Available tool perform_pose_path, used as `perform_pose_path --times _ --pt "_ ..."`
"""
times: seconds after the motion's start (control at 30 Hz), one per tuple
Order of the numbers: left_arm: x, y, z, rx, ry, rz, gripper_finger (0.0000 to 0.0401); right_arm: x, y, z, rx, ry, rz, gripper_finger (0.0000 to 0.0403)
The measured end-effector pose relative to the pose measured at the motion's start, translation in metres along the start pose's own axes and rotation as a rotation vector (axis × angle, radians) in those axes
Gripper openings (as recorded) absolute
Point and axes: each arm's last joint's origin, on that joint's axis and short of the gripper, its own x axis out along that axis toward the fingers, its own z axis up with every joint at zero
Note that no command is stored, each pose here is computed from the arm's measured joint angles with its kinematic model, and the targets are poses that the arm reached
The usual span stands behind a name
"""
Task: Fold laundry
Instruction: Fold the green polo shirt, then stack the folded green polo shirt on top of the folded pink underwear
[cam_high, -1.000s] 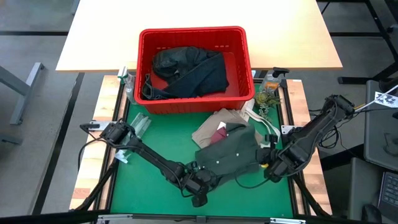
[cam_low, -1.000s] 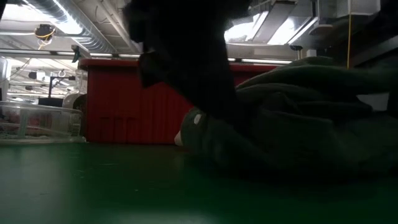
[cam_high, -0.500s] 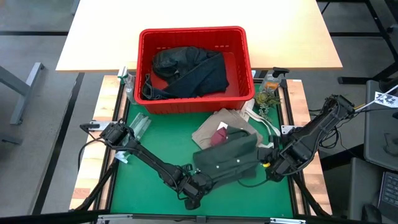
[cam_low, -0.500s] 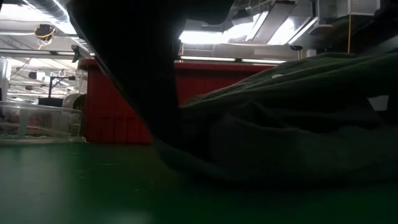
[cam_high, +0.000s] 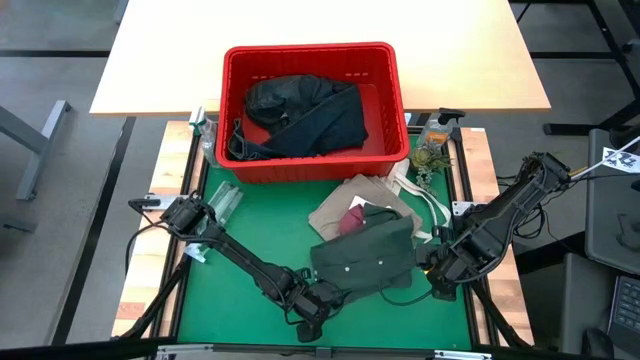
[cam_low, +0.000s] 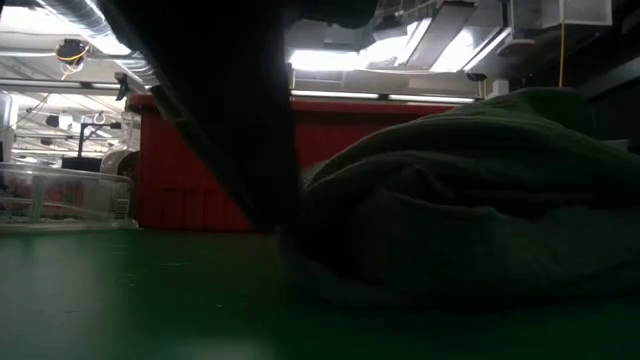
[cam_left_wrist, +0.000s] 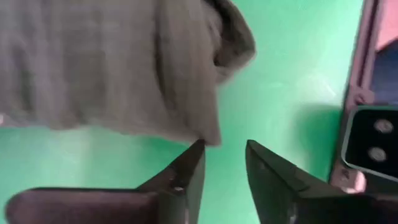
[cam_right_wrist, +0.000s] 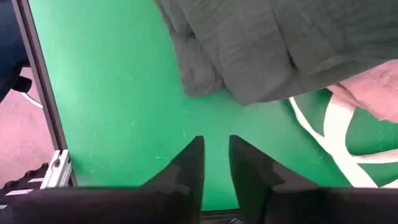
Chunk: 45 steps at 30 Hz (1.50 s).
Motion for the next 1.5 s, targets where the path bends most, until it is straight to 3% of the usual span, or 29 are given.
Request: perform_pose_path --times 0.27,0.6,0.8,0.93,1.07,1.17,1.3,1.4,1.5 --pt "-0.009 0.005 0.008 -0.019 0.072 -0.097 0.014 0.0 -0.001 0.002 -0.005 -0.048 -0.034 0.0137" --pt "-0.02 0.003 0.007 0.002 0.065 -0.097 0.0129 0.001 0.0 0.003 -0.004 -0.067 -0.027 0.014" --pt "-0.022 0.004 0.009 -0.034 0.054 -0.088 0.0128 0.006 -0.007 -0.004 -0.076 0.013 -0.09 0.014" --pt "-0.047 0.005 0.011 0.034 0.034 -0.087 0.0128 0.002 -0.016 -0.011 -0.12 0.053 -0.126 0.014" --pt "-0.082 0.005 0.003 0.093 -0.027 0.008 0.0128 0.005 -0.027 -0.022 -0.123 0.005 -0.018 0.014" --pt "-0.107 0.009 -0.007 0.104 -0.053 0.12 0.0128 0.018 -0.039 -0.033 -0.096 -0.058 0.071 0.014" --pt "-0.12 0.017 -0.026 0.027 -0.115 0.264 0.0128 0.041 -0.054 -0.045 0.033 -0.133 0.143 0.014" --pt "-0.107 0.023 -0.044 -0.072 -0.143 0.247 0.0128 0.058 -0.063 -0.052 0.145 -0.159 0.148 0.014" --pt "-0.087 0.028 -0.061 -0.164 -0.19 0.162 0.0128 0.073 -0.069 -0.056 0.21 -0.162 0.135 0.014"
